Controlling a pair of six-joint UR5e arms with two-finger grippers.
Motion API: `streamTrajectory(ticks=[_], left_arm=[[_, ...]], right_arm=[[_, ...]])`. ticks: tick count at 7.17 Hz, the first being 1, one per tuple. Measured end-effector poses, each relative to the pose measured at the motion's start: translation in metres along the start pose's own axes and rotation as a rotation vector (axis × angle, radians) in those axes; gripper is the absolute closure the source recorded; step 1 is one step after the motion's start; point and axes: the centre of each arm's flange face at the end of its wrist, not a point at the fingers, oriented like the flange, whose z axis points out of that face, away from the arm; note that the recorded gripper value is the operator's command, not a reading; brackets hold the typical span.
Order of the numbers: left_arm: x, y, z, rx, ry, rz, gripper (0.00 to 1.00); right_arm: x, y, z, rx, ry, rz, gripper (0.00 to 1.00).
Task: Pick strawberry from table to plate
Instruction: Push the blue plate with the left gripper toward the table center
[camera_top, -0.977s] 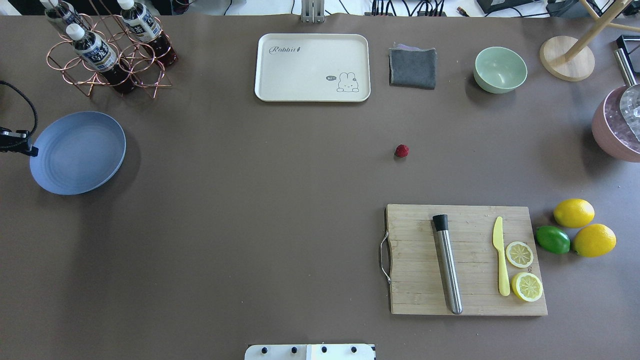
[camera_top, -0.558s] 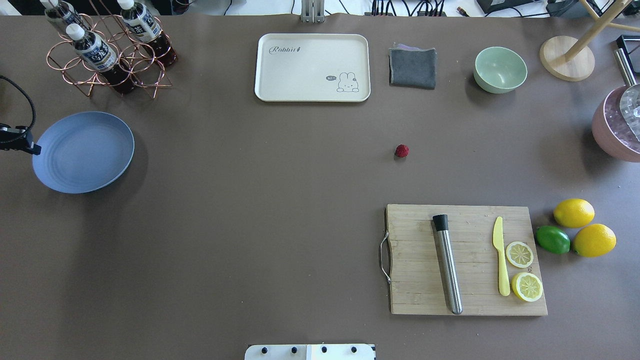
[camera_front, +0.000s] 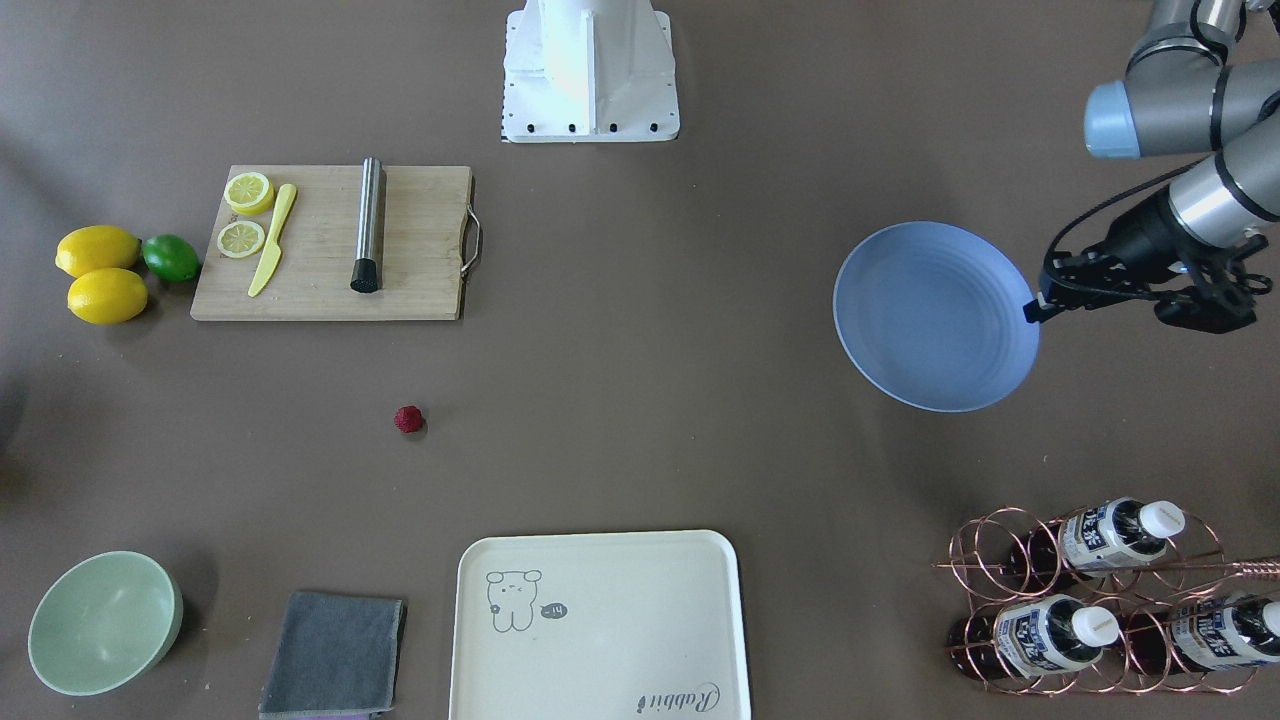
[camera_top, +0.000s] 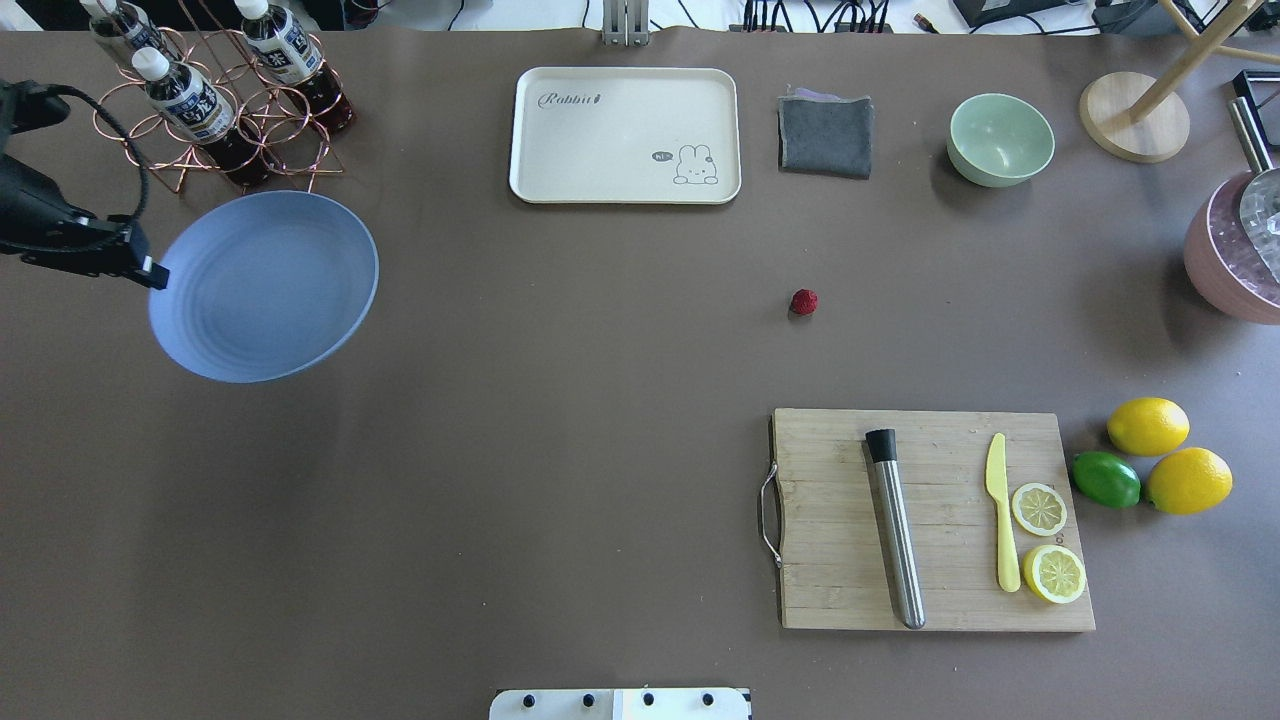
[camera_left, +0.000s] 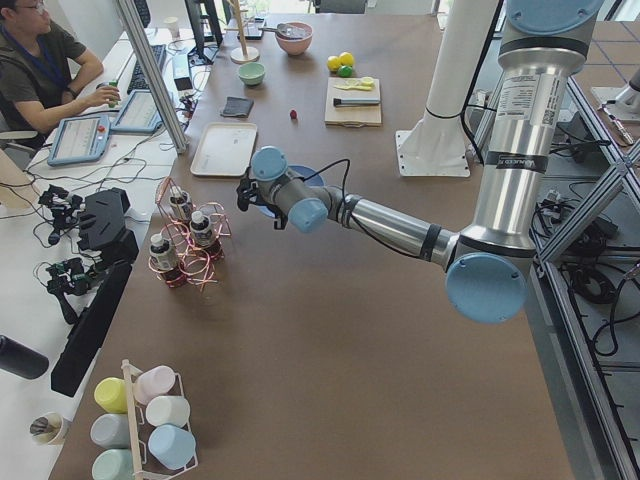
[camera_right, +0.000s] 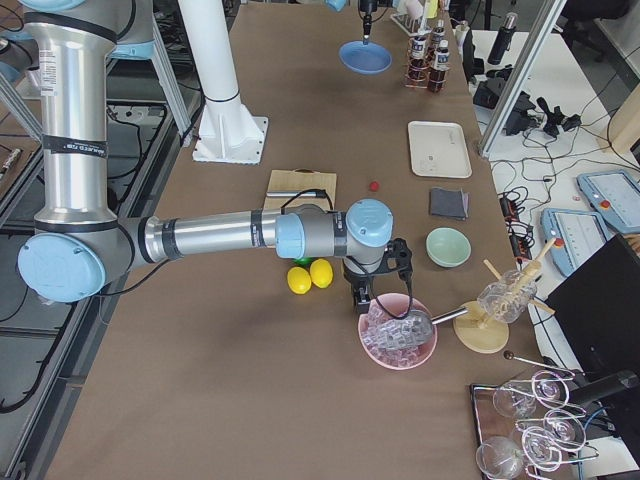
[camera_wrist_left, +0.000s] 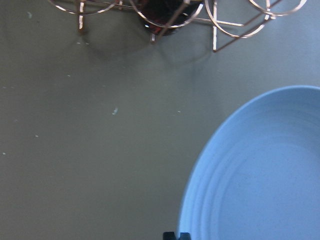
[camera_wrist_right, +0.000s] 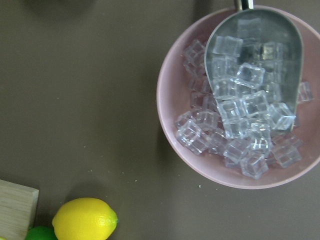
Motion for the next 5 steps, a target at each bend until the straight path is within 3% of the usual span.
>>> streamTrajectory(ticks=[2,5], left_arm=[[0.116,0.033,0.061,-0.005,0.001,-0.047,1.00],[0.234,0.058,0.145,0.017,0.000,-0.093,1.00]], right_arm=[[-0.078,-0.023,0.007,-0.011,-0.021,0.074,0.01],[-0.190,-0.050,0.035,-0.030,-0.048,0.152,0.04]])
